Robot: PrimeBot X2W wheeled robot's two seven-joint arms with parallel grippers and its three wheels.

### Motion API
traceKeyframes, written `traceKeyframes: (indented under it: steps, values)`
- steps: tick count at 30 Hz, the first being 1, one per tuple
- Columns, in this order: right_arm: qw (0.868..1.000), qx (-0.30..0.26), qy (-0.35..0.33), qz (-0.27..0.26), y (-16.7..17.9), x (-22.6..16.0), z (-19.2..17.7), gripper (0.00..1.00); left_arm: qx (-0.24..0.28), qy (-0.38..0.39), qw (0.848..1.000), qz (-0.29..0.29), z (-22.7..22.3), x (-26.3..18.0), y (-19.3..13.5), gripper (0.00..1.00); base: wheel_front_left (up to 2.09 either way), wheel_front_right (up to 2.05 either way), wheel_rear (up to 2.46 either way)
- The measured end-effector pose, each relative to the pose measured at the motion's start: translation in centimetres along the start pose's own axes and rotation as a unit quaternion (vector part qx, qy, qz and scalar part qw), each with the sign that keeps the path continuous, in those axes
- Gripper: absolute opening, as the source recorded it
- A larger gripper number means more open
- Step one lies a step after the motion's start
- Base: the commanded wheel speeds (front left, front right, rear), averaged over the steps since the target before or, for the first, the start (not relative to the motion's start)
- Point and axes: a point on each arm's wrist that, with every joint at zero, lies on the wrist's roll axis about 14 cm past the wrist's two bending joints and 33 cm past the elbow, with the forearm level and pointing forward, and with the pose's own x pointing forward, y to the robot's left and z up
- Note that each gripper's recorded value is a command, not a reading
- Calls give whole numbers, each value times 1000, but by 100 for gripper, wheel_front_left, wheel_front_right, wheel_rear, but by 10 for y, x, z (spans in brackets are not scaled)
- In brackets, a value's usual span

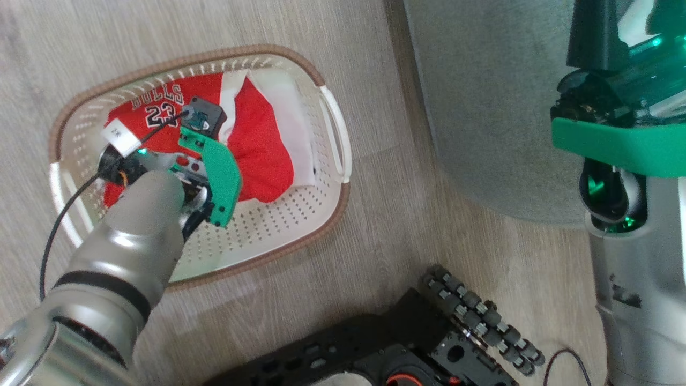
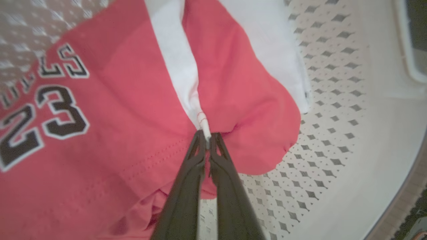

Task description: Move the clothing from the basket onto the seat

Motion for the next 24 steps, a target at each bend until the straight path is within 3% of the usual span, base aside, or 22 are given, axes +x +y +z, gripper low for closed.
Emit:
traceKeyframes:
  steps: [7,15,24]
  values:
    - [1000,1,-30,-1,2,-4,35,100,-19,-69,997,-11,24,-30,-25,0,0,0,0]
    - [1000,1,-21,-11,-2,-33,52,100,-17,-127,992,-14,42,-69,-49,0,0,0,0]
    - [999,14,-44,-8,7,-64,90,100,5,-246,969,-12,79,-134,-80,0,0,0,0]
